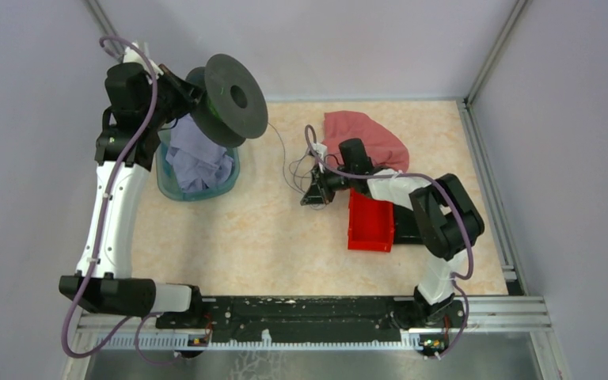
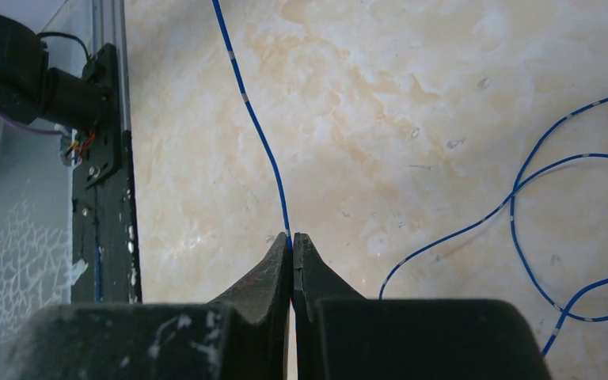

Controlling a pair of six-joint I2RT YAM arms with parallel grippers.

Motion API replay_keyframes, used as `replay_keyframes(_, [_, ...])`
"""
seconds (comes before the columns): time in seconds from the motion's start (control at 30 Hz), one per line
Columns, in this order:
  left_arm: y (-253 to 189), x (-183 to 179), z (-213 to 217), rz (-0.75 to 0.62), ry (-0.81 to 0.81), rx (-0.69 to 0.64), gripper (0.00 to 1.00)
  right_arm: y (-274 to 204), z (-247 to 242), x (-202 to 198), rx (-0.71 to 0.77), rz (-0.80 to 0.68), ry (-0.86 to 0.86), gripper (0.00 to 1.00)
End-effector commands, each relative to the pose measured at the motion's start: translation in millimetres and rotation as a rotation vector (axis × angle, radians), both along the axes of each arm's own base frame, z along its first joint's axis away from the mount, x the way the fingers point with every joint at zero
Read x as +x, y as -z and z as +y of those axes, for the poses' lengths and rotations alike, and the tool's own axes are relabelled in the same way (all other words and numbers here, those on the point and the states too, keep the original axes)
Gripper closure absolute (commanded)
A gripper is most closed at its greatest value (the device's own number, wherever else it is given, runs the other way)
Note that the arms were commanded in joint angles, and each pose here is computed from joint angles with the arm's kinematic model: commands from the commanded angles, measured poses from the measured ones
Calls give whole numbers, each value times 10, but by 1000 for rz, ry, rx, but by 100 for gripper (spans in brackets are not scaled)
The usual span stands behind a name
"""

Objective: Wrap the cables
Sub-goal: Wrap the cable around the cable reel.

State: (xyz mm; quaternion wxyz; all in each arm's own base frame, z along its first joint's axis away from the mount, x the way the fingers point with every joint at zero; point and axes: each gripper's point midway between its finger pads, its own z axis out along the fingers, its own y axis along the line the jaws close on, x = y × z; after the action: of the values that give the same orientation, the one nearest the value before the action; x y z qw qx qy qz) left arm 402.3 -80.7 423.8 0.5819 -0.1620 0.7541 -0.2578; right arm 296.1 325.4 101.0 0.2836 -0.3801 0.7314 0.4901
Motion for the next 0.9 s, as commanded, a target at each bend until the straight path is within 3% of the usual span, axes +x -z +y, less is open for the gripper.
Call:
replay_keyframes(0.0, [-244,135,204,-103,-108,25,100,-256,-45,-286,-50,-24,-132,100])
replay_keyframes(0.27, [0,310,452,-105,-245,156,100,-559,-16,-900,-150,-63,-356,100])
replay_keyframes(0.43, [137,393,584,-126,-325,263,100,-994,31,-1103,-147,-142,-396,100])
replay_keyframes(0.87, [480,347,326,-162,-355,544,100,-2220,159,-1006,-59,-385,-340,100])
